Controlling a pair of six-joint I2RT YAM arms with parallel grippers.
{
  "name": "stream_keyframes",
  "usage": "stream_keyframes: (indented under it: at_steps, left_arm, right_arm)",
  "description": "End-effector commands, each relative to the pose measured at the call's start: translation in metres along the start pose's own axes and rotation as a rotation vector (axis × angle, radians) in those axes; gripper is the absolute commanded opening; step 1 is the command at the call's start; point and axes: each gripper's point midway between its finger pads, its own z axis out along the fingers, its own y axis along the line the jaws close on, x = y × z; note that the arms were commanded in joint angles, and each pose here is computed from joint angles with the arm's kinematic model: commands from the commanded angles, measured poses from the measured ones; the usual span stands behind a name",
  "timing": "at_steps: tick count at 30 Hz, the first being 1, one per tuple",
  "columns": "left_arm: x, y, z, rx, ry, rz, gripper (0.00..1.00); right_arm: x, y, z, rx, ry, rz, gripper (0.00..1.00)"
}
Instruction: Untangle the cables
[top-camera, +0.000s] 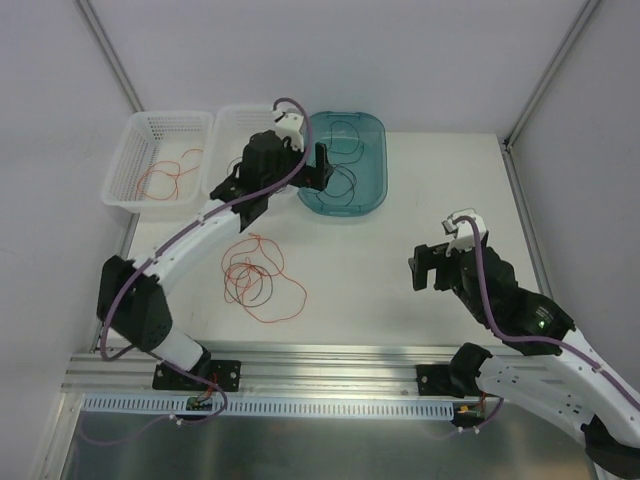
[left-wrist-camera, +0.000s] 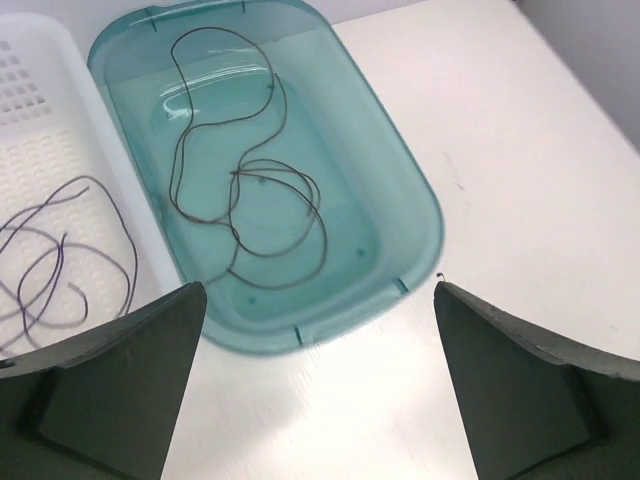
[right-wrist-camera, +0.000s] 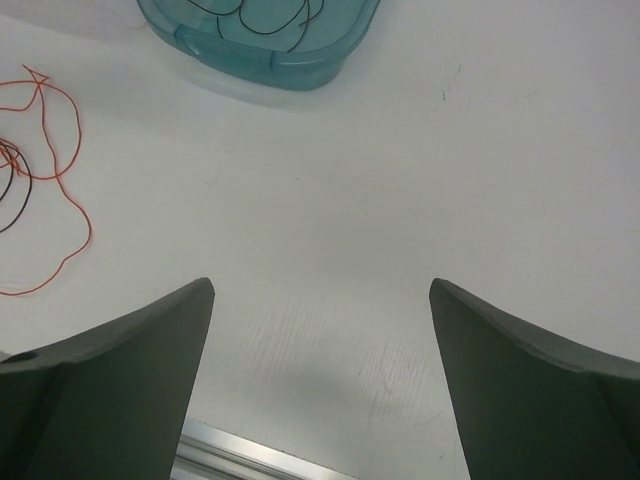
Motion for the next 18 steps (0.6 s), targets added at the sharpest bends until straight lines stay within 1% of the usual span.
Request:
stream_keyframes:
  at_steps: [1, 2, 3, 4, 5, 6, 7, 8, 10, 11, 15, 16, 18]
  left_arm:
    - [0.025, -0.011, -0.042, 0.014, 0.015, -0.129, 0.99]
    - [0.021, -0.014, -0.062, 0.014, -0.001, -0.174, 0.99]
    - [0.028, -0.011, -0.070, -0.010, 0.004, -0.193, 0.99]
    - [0.052, -0.008, -0.078, -0.019, 0.051, -0.207, 0.99]
    - [0.049, -0.011, -0.095, -0.010, 0.035, -0.232, 0.99]
    - [0.054, -0.011, -0.103, -0.006, 0.033, -0.244, 0.99]
    - [0.074, -0.009, -0.109, -0.014, 0.061, -0.249, 0.99]
    - [0.069, -0.009, -0.123, -0.019, 0.023, -0.248, 0.99]
    - [0.099, -0.004, -0.134, -0.081, 0.064, -0.246, 0.99]
    - [0.100, -0.001, -0.140, -0.100, 0.052, -0.250, 0.99]
    - [0.144, -0.014, -0.150, -0.083, 0.195, -0.215, 0.99]
    - [0.162, -0.021, -0.153, -0.068, 0.251, -0.197, 0.99]
    - [0.183, -0.029, -0.156, -0.055, 0.306, -0.193, 0.99]
  right_arm:
    - [-0.007, -0.005, -0.011, 0.006, -0.008, 0.047, 0.95]
    - [-0.007, -0.006, -0.013, 0.007, -0.011, 0.057, 0.95]
    - [-0.007, -0.007, -0.015, 0.006, -0.012, 0.068, 0.95]
    - [-0.006, -0.007, -0.016, 0.006, -0.010, 0.067, 0.95]
    - [-0.006, -0.007, -0.018, 0.006, -0.008, 0.092, 0.97]
    - [-0.007, -0.007, -0.021, -0.001, -0.005, 0.103, 0.97]
    - [-0.006, -0.009, -0.023, 0.002, -0.009, 0.110, 0.97]
    - [-0.005, -0.009, -0.025, 0.001, -0.010, 0.115, 0.97]
    - [-0.001, -0.014, -0.028, 0.013, -0.018, 0.133, 0.97]
    - [0.001, -0.017, -0.029, 0.021, -0.021, 0.139, 0.97]
    - [0.011, -0.025, -0.030, 0.059, -0.029, 0.168, 0.97]
    - [0.013, -0.026, -0.031, 0.061, -0.032, 0.182, 0.97]
    - [0.015, -0.025, -0.030, 0.057, -0.028, 0.189, 0.97]
